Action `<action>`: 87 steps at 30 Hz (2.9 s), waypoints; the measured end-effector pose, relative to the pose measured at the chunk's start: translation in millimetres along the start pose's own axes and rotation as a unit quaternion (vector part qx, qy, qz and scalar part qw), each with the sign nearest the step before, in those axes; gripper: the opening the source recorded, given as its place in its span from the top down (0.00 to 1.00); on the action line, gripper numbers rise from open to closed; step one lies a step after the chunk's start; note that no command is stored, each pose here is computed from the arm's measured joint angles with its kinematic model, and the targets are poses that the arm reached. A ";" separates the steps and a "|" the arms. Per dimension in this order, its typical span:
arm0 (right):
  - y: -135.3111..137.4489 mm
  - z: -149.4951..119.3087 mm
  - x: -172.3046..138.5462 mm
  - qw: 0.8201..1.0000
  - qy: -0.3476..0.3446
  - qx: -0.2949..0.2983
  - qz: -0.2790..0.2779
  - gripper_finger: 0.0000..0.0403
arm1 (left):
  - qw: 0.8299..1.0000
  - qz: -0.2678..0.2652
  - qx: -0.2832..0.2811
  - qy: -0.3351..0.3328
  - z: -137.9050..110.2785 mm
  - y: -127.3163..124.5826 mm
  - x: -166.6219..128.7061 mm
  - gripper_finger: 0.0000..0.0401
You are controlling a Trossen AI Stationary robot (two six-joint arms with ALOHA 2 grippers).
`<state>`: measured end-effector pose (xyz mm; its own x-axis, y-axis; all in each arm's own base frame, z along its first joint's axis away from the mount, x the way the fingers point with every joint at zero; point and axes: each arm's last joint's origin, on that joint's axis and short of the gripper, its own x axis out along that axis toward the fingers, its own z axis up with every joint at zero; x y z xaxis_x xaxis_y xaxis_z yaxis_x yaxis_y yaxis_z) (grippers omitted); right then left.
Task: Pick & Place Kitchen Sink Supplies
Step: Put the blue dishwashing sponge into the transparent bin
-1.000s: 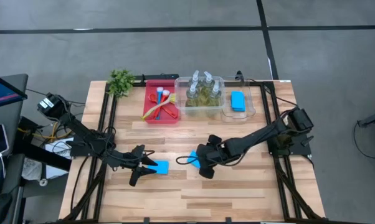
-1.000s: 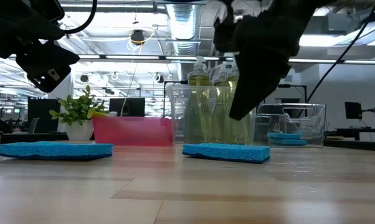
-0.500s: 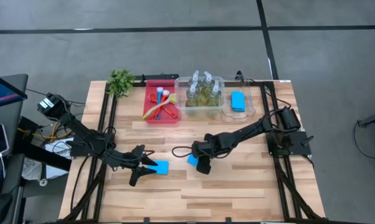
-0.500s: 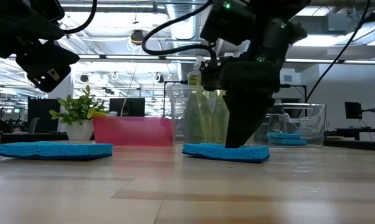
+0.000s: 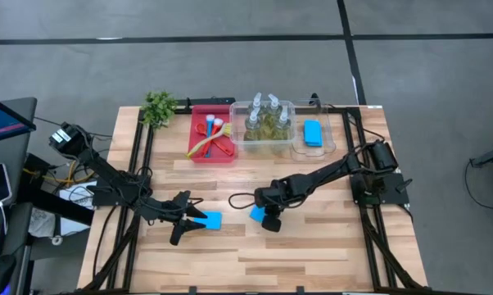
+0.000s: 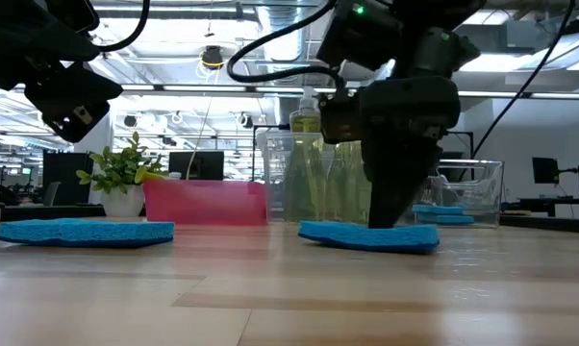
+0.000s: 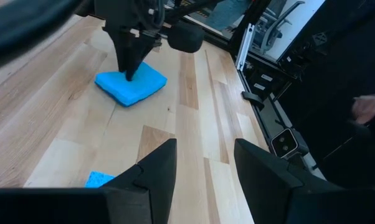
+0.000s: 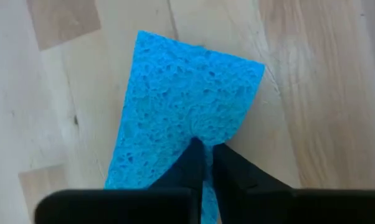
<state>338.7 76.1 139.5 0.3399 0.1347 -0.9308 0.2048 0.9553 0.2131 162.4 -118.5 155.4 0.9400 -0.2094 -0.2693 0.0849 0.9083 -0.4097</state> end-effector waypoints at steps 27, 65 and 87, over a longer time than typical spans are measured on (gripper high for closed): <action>-21.2 -78.1 -250.9 0.941 -0.320 0.092 -0.066 1.00 | 0.996 0.081 0.006 -0.044 1.7 5.3 -0.5 0.59; -155.3 -94.0 -266.4 0.818 -0.214 0.475 -0.243 1.00 | 0.947 0.294 0.054 -0.118 31.5 58.9 10.2 0.59; -264.8 -66.2 -223.9 0.859 -0.101 0.459 -0.202 1.00 | 0.899 0.396 0.068 -0.175 44.9 64.7 -0.5 0.59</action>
<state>147.6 -189.7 271.8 0.2041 -0.2965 -0.9330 0.9499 0.2903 0.1156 182.3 -43.4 168.2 0.7676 0.6279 -0.1290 -0.6398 0.7628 -0.0943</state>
